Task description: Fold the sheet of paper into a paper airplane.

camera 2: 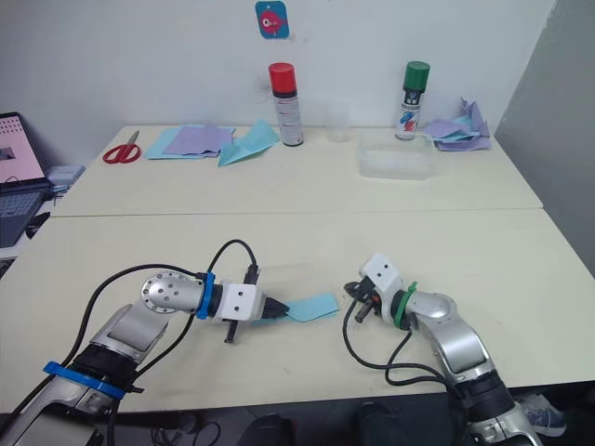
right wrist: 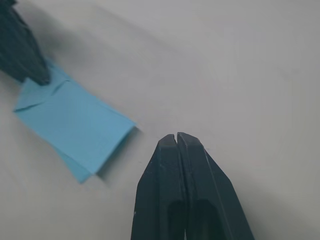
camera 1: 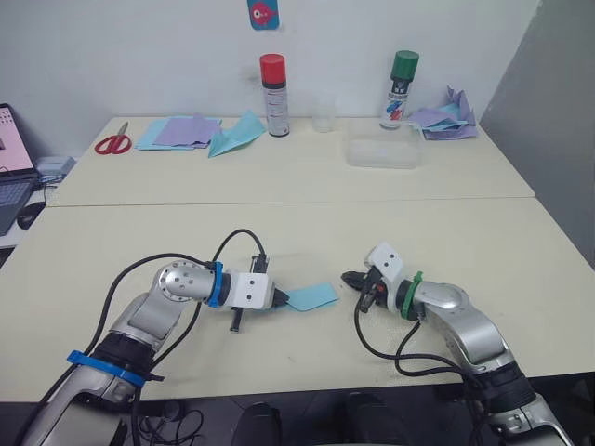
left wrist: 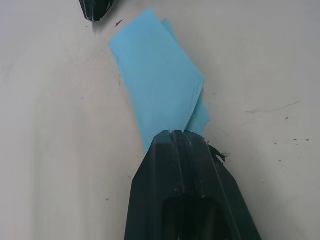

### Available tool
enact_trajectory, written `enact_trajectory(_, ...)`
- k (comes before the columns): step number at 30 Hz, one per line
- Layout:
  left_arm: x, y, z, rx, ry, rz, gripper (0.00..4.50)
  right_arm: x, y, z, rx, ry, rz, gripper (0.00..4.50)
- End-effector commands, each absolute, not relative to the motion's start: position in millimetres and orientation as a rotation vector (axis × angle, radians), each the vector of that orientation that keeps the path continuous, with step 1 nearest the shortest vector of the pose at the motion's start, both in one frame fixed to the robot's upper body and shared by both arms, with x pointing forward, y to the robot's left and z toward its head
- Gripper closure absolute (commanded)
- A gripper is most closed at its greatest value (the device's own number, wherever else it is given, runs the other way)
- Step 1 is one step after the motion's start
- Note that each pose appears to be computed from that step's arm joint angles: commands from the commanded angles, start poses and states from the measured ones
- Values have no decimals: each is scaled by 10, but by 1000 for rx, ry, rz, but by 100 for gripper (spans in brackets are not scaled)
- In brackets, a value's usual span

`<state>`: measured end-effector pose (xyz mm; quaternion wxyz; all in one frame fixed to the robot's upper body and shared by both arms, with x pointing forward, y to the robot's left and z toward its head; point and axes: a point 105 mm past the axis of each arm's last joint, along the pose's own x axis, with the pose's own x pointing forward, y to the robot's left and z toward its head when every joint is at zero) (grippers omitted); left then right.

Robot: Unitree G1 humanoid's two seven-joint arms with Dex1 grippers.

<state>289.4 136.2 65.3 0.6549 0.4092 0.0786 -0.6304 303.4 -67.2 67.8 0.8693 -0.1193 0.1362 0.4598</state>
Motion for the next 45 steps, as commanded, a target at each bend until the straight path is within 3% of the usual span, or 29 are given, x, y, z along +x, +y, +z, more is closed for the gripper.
enact_trajectory(1,2757,1543,315,938,368,-1468,447,2976,-424,769,-269,227,1045,450)
enact_trajectory(10,2763,1535,343,945,346,-1468,447,2959,-374,405,-402,368,1086,450)
enact_trajectory(16,2793,1452,512,895,206,-1433,447,2935,-409,311,-416,400,1091,450)
enact_trajectory(23,2746,1527,776,701,216,-1353,251,2917,-388,287,-407,401,1095,450)
enact_trajectory(29,2943,1660,1236,305,217,-1128,58,2896,-361,286,-405,397,1106,450)
enact_trajectory(31,3067,1632,1393,170,166,-1054,58,2900,-353,292,-403,394,1107,450)
enact_trajectory(33,3109,1547,1443,111,140,-1028,93,2905,-349,297,-401,392,1106,450)
enact_trajectory(39,2983,1033,1158,140,170,-1102,286,2900,-348,293,-398,394,1104,450)
enact_trajectory(44,2913,968,774,281,261,-1113,447,2884,-338,289,-397,398,1108,450)
enact_trajectory(45,2897,986,690,319,286,-1115,447,2881,-337,287,-397,399,1109,450)
